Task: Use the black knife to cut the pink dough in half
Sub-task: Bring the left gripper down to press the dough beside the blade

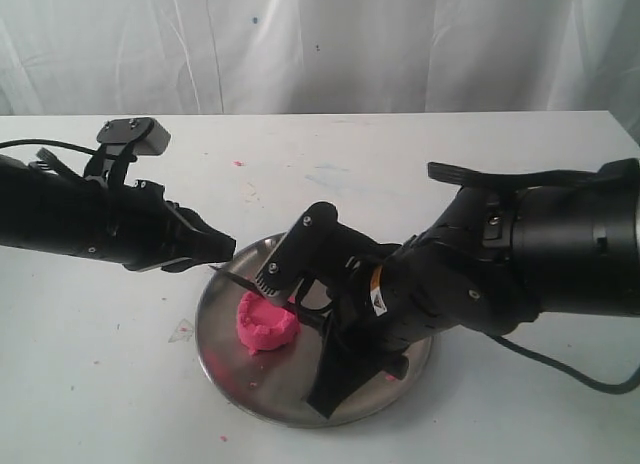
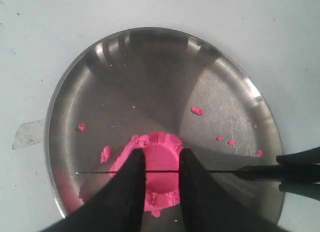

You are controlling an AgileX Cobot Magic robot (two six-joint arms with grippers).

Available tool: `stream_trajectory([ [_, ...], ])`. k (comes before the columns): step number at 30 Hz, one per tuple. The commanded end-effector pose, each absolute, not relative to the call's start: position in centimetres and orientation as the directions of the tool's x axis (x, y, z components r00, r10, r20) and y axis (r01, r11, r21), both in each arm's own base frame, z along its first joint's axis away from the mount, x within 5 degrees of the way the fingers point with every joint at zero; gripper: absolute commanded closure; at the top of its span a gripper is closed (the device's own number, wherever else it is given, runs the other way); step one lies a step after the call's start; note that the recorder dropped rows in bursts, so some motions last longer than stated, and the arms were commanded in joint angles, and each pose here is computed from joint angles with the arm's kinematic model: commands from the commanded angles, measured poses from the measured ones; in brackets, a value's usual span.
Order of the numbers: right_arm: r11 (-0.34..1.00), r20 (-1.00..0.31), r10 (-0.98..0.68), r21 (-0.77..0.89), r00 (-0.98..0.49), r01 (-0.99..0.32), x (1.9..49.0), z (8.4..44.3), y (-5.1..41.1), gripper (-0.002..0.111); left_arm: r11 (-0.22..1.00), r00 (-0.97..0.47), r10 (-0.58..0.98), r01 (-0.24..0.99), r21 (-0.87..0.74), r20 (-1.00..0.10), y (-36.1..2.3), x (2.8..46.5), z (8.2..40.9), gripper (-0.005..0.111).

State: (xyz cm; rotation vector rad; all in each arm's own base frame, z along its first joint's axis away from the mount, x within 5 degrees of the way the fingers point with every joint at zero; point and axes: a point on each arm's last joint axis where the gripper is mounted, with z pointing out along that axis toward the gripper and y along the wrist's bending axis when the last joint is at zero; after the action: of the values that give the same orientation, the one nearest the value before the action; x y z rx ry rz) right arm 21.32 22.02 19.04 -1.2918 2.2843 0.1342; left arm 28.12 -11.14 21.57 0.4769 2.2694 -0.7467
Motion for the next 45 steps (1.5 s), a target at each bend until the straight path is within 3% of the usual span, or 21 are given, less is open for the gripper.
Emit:
stream_trajectory([
  [1, 0.532, -0.466, -0.784, -0.162, -0.410, -0.831, 21.7, 18.0, 22.6, 0.103, 0.748, -0.693, 0.117, 0.533, -0.397, -0.711, -11.6, 28.5, 21.7, 0.077],
  [18, 0.508, -0.460, -0.801, -0.186, -0.383, -0.841, 21.9, 17.6, 22.7, 0.103, 0.757, -0.727, 0.099, 0.498, -0.423, -0.679, -11.8, 29.3, 19.8, 0.077],
  [45, 0.502, -0.467, -0.803, -0.199, -0.369, -0.841, 22.4, 16.7, 23.0, 0.103, 0.728, -0.712, 0.084, 0.522, -0.445, -0.697, -12.2, 29.6, 20.6, 0.077],
])
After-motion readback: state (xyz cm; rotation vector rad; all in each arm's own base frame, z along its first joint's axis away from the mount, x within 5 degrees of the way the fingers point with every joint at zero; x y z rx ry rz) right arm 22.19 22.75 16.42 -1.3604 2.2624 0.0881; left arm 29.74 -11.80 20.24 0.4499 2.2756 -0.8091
